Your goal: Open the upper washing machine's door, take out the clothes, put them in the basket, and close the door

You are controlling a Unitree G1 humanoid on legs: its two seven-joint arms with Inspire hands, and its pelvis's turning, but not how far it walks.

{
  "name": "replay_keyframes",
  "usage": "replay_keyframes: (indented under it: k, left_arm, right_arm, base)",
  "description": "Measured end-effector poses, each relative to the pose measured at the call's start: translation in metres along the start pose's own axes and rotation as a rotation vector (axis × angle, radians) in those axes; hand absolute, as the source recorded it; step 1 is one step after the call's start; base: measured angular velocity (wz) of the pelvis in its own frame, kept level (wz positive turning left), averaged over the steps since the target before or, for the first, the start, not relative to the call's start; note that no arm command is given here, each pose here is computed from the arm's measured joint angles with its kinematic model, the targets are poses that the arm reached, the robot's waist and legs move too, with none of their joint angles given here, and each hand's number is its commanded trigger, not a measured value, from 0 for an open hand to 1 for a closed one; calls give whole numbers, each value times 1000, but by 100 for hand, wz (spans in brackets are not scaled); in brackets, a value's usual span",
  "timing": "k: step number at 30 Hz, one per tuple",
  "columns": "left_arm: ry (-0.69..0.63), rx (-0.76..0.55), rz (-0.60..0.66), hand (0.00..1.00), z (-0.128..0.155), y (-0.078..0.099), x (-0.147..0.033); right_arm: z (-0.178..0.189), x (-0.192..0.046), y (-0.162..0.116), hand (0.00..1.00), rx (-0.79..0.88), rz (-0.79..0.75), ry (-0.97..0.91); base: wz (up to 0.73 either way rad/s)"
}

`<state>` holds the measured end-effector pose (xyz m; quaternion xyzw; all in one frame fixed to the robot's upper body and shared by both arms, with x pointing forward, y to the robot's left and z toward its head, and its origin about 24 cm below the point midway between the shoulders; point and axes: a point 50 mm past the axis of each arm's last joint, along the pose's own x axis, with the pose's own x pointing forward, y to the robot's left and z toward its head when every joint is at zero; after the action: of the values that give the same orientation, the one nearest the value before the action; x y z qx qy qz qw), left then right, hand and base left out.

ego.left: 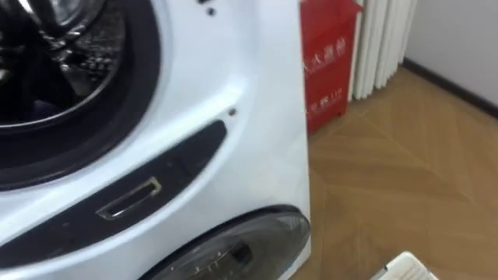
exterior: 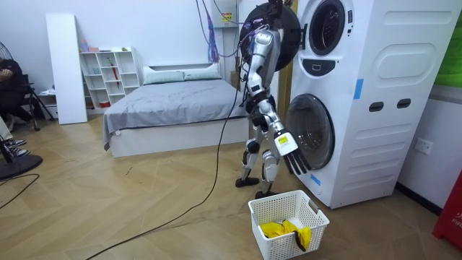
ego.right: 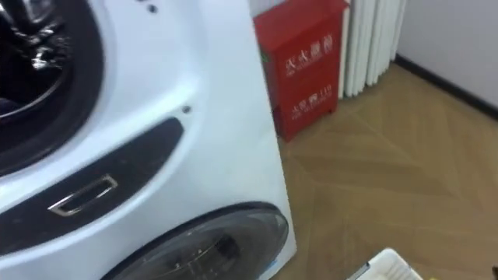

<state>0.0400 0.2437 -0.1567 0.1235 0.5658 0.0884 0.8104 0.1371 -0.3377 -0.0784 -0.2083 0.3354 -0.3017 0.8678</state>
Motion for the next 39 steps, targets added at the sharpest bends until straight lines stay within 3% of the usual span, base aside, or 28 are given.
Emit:
replay_keyframes:
  k: [9,17,23,39]
  left_arm:
    - [-8,-40,46,0,7,-1,2]
    - [32,-61,93,0,0,-1,2]
    - [66,-53,91,0,-6,-6,2]
    - [130,-94,162,0,-13,4,2]
  right_arm:
    - [-39,-19,31,0,39,191,161]
    - [-95,-60,64,0,7,361,444]
    - [-97,-72,87,0,27,477,477]
    - [-98,-75,94,0,-6,583,510]
  base:
    - [15]
    - [24]
    - [12]
    - [13]
